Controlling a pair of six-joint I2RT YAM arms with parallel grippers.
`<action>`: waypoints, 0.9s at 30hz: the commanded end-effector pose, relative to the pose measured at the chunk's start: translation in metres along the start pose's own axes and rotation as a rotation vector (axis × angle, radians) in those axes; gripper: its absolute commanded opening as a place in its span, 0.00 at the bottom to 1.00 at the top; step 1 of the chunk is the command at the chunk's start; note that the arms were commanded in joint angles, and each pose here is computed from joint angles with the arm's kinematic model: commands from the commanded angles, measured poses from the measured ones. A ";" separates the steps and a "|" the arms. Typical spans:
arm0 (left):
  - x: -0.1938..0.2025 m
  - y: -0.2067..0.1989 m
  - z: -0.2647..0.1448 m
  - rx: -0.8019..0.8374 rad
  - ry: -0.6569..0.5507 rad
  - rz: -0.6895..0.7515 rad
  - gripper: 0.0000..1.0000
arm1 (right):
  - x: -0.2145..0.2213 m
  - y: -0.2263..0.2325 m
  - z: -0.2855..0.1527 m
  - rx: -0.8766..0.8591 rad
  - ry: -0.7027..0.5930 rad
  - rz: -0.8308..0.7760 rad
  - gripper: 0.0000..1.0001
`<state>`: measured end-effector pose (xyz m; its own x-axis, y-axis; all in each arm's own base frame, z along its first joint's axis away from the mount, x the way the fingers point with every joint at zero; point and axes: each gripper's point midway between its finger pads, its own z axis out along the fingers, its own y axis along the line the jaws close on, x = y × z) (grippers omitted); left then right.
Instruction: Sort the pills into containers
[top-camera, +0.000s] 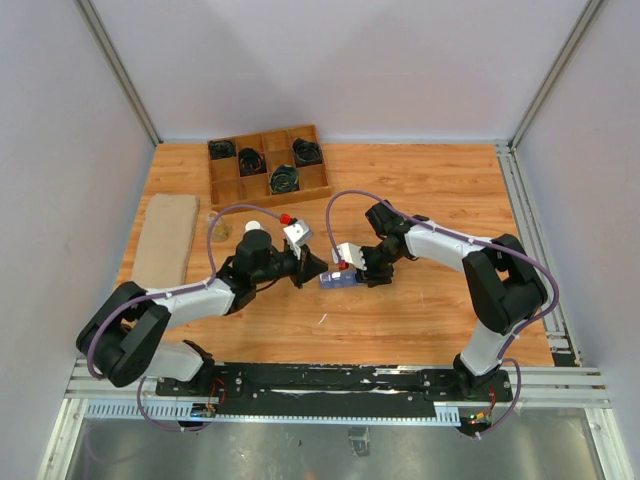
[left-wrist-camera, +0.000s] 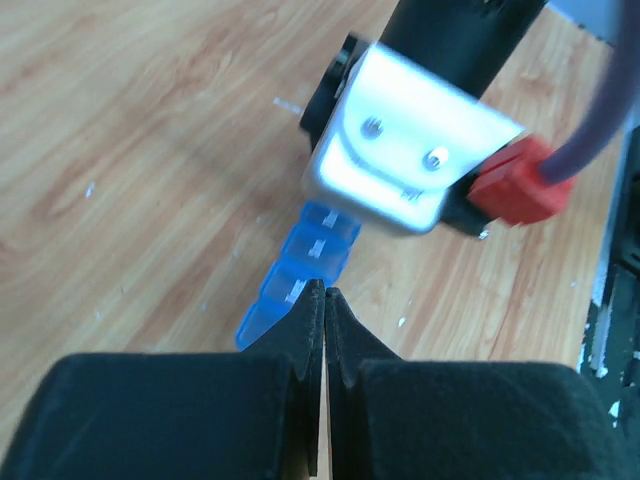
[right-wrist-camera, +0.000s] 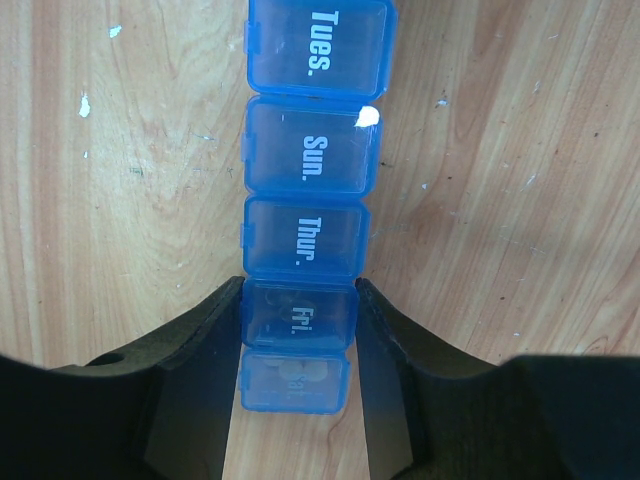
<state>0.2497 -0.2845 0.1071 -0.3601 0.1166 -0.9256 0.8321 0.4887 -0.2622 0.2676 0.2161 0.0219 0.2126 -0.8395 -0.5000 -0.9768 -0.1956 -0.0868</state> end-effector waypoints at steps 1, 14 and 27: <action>-0.020 -0.011 0.000 0.058 -0.018 0.008 0.00 | -0.002 0.000 0.003 -0.014 0.020 0.008 0.36; 0.115 0.021 0.010 -0.068 0.323 -0.248 0.00 | -0.002 0.000 0.003 -0.016 0.021 0.014 0.36; 0.021 0.004 0.004 -0.031 0.085 -0.168 0.08 | -0.013 -0.003 -0.007 0.012 -0.019 0.014 0.80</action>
<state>0.2472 -0.2867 0.0646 -0.5510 0.1508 -0.8207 0.7458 0.5304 -0.4032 0.2684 0.2161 0.0225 0.1891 -0.8479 -0.4953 -0.9817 -0.1747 -0.0756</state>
